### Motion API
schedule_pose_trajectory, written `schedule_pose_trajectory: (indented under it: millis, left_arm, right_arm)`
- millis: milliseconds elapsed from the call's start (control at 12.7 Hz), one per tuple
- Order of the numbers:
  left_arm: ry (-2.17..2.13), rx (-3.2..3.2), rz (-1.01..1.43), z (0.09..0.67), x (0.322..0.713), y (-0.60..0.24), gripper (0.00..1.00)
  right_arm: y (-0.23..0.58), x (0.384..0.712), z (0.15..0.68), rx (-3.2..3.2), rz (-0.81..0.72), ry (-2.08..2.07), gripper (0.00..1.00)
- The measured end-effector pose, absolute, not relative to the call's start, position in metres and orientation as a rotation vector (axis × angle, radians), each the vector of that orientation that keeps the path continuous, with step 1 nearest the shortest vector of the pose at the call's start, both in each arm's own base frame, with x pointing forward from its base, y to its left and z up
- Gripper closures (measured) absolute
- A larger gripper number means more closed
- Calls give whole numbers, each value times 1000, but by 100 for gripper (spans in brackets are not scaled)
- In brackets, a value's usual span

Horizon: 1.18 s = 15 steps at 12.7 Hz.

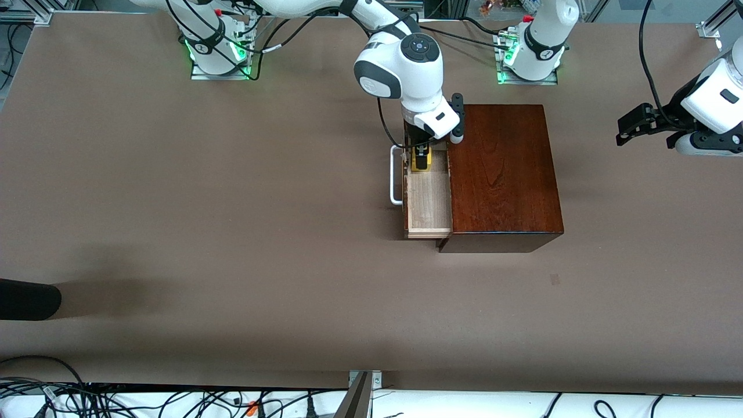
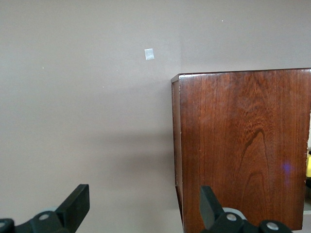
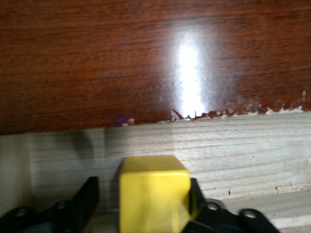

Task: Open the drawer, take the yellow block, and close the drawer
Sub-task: 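Lower the right gripper over the yellow cube inside the drawer, then close the right gripper on the yellow cube and lift it, then carry the cube away with the right gripper while the left gripper reaches the drawer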

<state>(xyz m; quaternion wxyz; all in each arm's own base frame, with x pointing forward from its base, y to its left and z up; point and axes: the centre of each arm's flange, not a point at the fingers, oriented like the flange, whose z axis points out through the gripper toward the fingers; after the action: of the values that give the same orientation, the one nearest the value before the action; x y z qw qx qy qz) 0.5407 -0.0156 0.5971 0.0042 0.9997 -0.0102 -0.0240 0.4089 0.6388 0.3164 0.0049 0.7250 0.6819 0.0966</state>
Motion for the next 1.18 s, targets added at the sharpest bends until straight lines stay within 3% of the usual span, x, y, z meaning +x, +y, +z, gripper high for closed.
schedule_pose_trajectory:
  millis: [79, 158, 394, 789, 1183]
  left_arm:
    - [-32, 3132, -75, 597, 541, -16, 0]
    - [-32, 3132, -75, 597, 541, -16, 0]
    - [-32, 3132, -75, 597, 541, -16, 0]
    - [-31, 3132, -76, 597, 541, -15, 0]
    - [-30, 3132, -78, 597, 540, -15, 0]
  right_arm:
    - [639, 410, 317, 2270, 306, 2134, 42]
    - [639, 411, 319, 2271, 311, 2132, 44]
    - [639, 419, 348, 2280, 285, 2100, 44]
    - [620, 438, 456, 2376, 298, 1939, 44]
    - [488, 537, 546, 2646, 296, 1637, 44]
